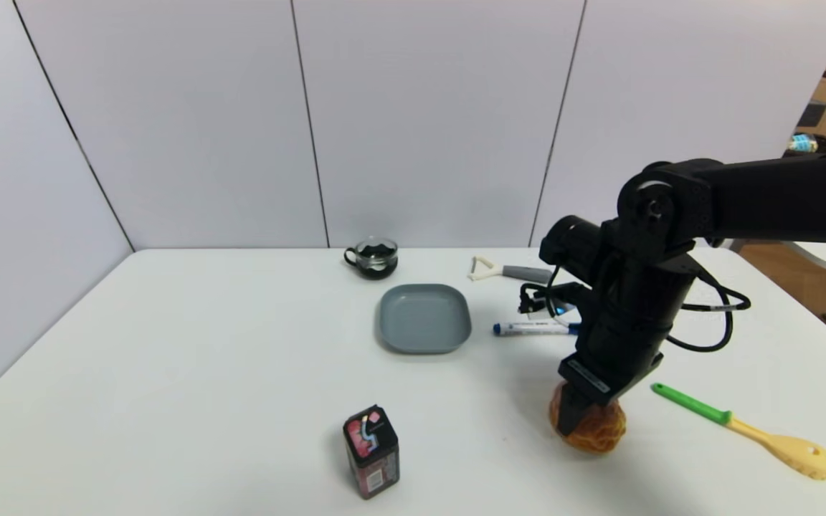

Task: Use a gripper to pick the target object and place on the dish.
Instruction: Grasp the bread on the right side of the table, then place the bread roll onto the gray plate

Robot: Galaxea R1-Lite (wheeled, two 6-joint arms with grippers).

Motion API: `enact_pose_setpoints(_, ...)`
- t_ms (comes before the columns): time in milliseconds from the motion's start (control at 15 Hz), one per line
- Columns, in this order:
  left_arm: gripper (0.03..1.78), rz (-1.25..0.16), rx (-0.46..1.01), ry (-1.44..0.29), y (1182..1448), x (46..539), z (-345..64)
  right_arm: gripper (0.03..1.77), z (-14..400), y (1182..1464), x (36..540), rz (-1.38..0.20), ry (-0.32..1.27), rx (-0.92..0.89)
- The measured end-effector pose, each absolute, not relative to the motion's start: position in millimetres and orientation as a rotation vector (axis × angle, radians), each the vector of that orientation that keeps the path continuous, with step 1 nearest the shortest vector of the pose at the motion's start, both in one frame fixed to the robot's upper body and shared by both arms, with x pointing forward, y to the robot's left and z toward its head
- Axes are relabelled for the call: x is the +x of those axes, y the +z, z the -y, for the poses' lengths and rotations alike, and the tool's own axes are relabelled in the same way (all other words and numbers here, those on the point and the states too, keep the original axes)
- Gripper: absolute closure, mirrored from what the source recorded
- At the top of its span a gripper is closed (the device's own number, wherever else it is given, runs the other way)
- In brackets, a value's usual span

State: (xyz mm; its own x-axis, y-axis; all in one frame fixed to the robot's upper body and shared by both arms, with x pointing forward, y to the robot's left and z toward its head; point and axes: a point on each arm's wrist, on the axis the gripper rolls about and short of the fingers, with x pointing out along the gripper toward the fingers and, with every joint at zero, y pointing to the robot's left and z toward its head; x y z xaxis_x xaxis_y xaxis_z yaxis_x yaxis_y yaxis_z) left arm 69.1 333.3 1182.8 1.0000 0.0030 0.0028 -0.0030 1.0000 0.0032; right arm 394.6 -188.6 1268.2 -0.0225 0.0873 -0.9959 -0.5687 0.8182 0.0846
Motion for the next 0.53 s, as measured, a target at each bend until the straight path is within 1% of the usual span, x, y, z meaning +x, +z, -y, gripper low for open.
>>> enact_pose_setpoints(133, 0.12, 0.003, 0.003, 0.002, 1182.8, 69.1, -333.3, 0.66, 187.5, 1267.0, 393.9, -1.517, 0.547, -0.405)
enact_pose_setpoints(267, 0.12, 0.003, 0.003, 0.002, 1182.8, 69.1, -333.3, 0.87, 186.2, 1266.0, 393.2, -1.520, 0.550, -0.408)
enact_pose_setpoints(400, 0.12, 0.003, 0.004, 0.003, 1182.8, 69.1, -333.3, 1.00, 184.9, 1266.1, 392.2, -1.520, 0.553, -0.413)
enact_pose_setpoints(533, 0.12, 0.003, 0.003, 0.003, 1182.8, 69.1, -333.3, 1.04, 184.2, 1268.3, 390.7, -1.510, 0.558, -0.416)
